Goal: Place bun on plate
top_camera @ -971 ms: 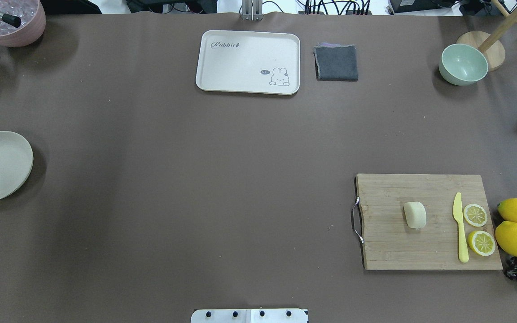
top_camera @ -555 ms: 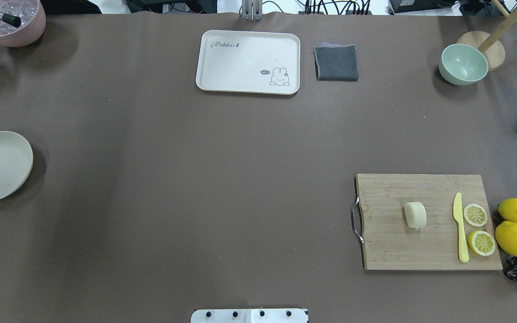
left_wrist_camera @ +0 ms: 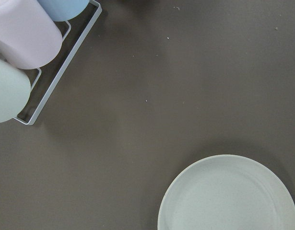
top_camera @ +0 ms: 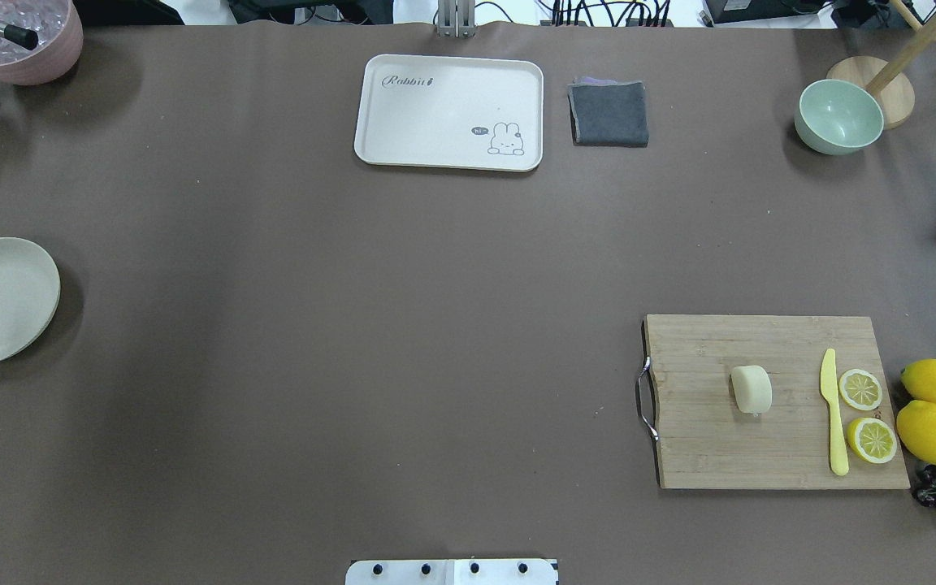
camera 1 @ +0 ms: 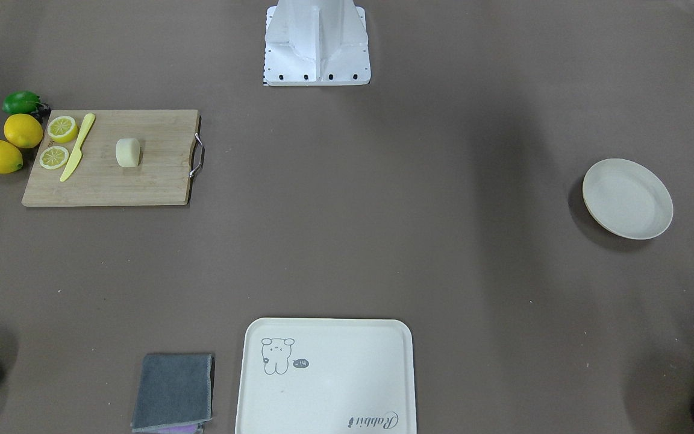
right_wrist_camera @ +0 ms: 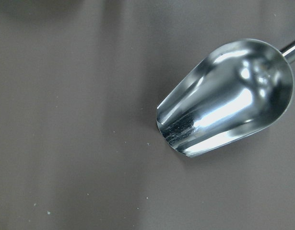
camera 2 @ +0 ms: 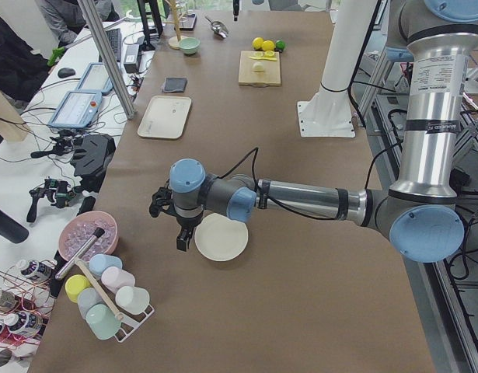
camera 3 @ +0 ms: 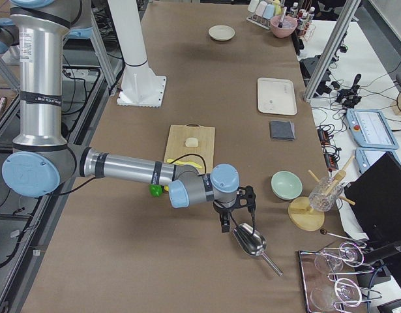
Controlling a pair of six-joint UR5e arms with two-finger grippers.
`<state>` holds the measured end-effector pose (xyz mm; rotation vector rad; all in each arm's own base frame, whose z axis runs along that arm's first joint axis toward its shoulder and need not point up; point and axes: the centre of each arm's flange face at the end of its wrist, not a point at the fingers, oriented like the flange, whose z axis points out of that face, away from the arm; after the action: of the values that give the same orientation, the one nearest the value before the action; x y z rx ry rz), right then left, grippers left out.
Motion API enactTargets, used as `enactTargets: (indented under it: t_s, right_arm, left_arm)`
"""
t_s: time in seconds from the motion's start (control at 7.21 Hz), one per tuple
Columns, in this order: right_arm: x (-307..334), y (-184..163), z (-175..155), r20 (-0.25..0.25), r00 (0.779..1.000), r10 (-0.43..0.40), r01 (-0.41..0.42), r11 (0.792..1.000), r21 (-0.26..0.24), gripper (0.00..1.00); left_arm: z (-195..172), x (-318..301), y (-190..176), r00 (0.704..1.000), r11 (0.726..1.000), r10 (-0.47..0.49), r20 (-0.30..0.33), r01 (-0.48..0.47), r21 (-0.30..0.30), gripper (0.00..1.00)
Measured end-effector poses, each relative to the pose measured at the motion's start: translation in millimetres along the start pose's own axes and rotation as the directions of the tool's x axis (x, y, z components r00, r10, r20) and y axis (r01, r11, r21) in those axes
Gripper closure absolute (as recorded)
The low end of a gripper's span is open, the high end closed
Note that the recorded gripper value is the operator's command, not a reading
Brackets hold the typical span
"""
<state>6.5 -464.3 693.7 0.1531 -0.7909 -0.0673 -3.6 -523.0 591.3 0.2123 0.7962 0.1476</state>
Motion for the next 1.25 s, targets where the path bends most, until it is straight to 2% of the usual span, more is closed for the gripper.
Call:
enactTargets:
  t_s: [0.69,1.25]
  right_arm:
    - [-4.4,7.5,-1.0,0.056,0.998,-0.020,0.020,1.000,0.014,0.00]
    - [-1.1,25.8,-0.7,0.057,0.996,-0.062,0.059,0.997,0.056,0.00]
  left_arm:
    - [-10.6,4.5,5.5,1.000,1.000,0.007,0.002,-0.007,0.019,0.02]
    - [-7.7,-1.0,20.2,1.000,1.000,-0.009,0.003,0.009,0.007,0.02]
